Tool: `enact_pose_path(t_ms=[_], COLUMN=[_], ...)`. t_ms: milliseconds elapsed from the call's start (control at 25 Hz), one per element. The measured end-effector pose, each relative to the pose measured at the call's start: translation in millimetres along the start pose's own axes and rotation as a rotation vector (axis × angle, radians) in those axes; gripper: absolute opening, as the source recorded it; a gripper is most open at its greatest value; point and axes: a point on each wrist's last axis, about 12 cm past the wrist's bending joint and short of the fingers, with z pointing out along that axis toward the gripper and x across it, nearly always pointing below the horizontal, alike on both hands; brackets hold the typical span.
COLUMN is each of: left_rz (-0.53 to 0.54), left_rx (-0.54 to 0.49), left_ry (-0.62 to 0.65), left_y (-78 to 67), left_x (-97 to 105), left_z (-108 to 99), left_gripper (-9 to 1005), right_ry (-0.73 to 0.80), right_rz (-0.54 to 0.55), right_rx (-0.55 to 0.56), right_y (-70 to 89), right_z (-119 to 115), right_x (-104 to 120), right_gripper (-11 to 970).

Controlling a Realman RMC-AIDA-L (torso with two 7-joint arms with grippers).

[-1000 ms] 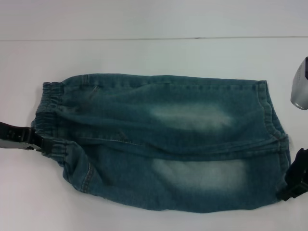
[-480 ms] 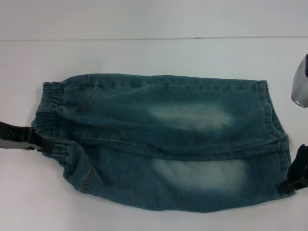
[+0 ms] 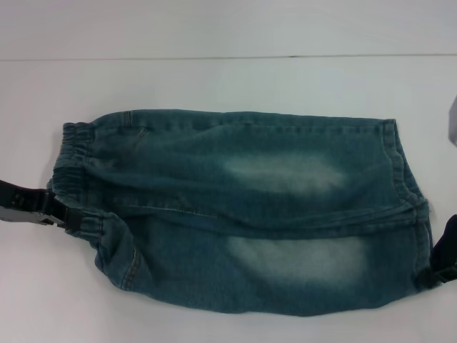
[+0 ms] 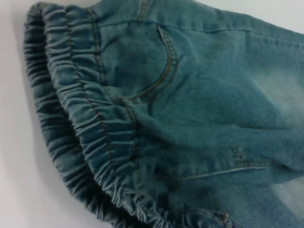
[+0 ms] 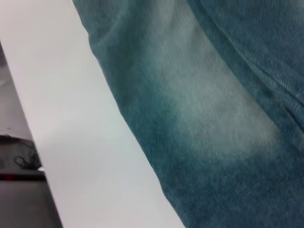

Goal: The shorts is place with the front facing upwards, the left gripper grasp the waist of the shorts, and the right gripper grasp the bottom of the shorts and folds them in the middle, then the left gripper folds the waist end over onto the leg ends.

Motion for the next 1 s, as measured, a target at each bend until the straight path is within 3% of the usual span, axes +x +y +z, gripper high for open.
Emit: enact_pose_path(t_ms=[360,800,1000], left_rz=[0.009,0.002,-0.036], left_rx=[0.004,0.003,-0.009], left_ry=[0.011,0.025,-0.005], left_y=[-1.4,-1.8,1.6], left_x=[-3,-4,-6], left_z=[-5,-14,-17], left_gripper=[44,44,44], right_ry=[-0.096,-0.208,-0.348], right_rz=[0.029,0.036,0.056], right_rx=[-0.053,-0.04,-0.017], right_y=[0.0,-6.4,-11.6], right_z=[-11,-21,-26], right_x=[18,32,33], right_gripper=[43,43,42])
